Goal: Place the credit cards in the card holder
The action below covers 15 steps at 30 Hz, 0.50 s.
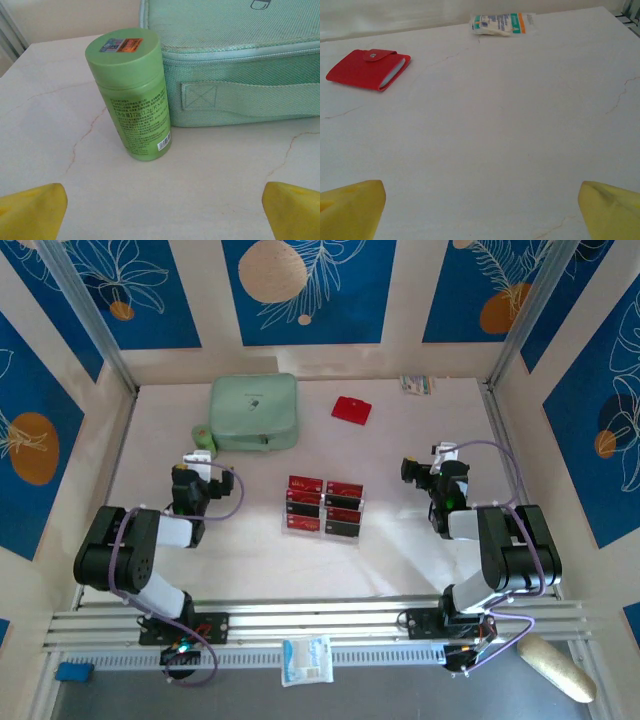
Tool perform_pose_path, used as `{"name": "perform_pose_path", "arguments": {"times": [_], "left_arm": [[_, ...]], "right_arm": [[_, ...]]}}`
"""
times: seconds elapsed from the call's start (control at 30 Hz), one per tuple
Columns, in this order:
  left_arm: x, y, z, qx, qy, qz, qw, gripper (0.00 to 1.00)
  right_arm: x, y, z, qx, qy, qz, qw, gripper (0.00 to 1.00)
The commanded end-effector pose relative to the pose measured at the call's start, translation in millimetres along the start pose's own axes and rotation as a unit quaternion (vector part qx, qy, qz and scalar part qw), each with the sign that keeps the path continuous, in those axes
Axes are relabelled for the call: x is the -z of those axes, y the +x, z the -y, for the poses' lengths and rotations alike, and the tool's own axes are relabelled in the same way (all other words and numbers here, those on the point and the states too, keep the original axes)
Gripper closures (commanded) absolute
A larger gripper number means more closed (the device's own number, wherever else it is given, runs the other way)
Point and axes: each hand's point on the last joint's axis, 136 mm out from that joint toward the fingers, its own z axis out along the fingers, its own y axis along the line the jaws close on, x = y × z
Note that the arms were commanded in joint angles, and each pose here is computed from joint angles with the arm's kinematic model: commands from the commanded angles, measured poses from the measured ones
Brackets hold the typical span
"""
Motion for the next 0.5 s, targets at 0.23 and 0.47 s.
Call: {"name": "perform_pose_path", "arguments": {"times": [0.23, 0.47], "left_arm": [[1.2, -1.5, -4.4, 0.004, -0.007, 0.008, 1.000, 0.00], [0.1, -1.8, -4.4, 0.005, -0.006, 0.007, 1.000, 0.00]], "right_arm": [[-0.2, -3.6, -0.5, 0.001, 0.002, 0.011, 1.000, 0.01], [-0.2, -3.3, -0.5, 0.001, 0.001, 0.010, 1.000, 0.01]]}}
